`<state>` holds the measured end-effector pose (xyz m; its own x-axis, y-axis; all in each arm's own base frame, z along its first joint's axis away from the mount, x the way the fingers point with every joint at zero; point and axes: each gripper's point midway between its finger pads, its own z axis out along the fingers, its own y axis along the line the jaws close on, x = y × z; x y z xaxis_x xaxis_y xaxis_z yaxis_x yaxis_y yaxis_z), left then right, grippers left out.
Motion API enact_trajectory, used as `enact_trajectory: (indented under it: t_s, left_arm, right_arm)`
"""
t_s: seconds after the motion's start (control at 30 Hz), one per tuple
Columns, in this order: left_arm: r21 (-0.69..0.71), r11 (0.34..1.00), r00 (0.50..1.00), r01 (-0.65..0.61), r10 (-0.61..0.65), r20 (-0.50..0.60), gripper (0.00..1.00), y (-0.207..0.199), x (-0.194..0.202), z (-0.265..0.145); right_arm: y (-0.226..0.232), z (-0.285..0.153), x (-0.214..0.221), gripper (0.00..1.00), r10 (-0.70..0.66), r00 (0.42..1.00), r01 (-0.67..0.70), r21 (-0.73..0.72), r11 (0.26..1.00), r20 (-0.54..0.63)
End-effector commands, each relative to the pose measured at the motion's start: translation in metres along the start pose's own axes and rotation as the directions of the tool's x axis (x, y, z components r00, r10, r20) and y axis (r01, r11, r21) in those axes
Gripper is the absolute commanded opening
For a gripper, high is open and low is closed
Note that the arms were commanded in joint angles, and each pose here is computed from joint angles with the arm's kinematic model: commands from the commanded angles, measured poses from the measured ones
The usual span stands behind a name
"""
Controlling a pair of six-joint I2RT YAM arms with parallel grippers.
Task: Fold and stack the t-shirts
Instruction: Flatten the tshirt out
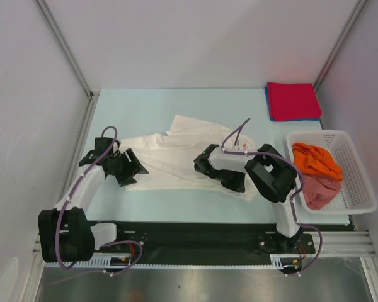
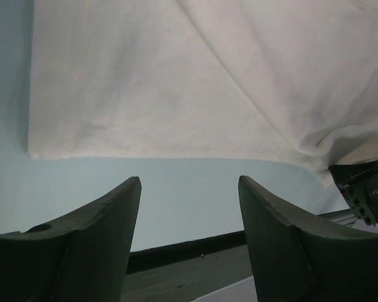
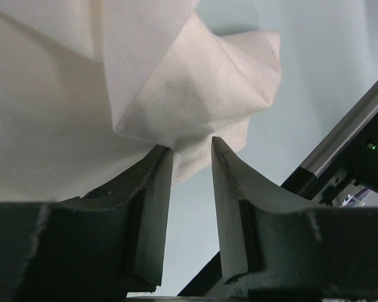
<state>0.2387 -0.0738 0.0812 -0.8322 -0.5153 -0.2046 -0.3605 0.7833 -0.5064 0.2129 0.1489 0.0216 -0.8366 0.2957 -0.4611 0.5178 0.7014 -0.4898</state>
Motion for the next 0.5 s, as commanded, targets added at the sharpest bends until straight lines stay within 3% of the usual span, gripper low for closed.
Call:
enact_trajectory:
  t_s: [0.0,0.17,0.47]
  left_arm:
    - [0.031,0.999,1.0,-0.026,0.026,0.018,0.69,-0.003,-0.004,-0.002]
    - [0.031,0.999,1.0,-0.026,0.025,0.017,0.69,-0.003,-0.004,-0.002]
    - [0.026,0.999,1.0,-0.024,0.024,0.019,0.69,-0.002,-0.004,-0.002]
  right_arm:
    - [-0.025,-0.001,-0.003,0.36,-0.022,1.0,0.02,0.072,0.997,0.019]
    - [-0.024,0.002,-0.008,0.33,-0.049,0.997,0.045,0.067,0.997,0.059]
    - [-0.016,-0.001,-0.014,0.13,-0.122,0.981,0.115,0.054,0.992,0.151]
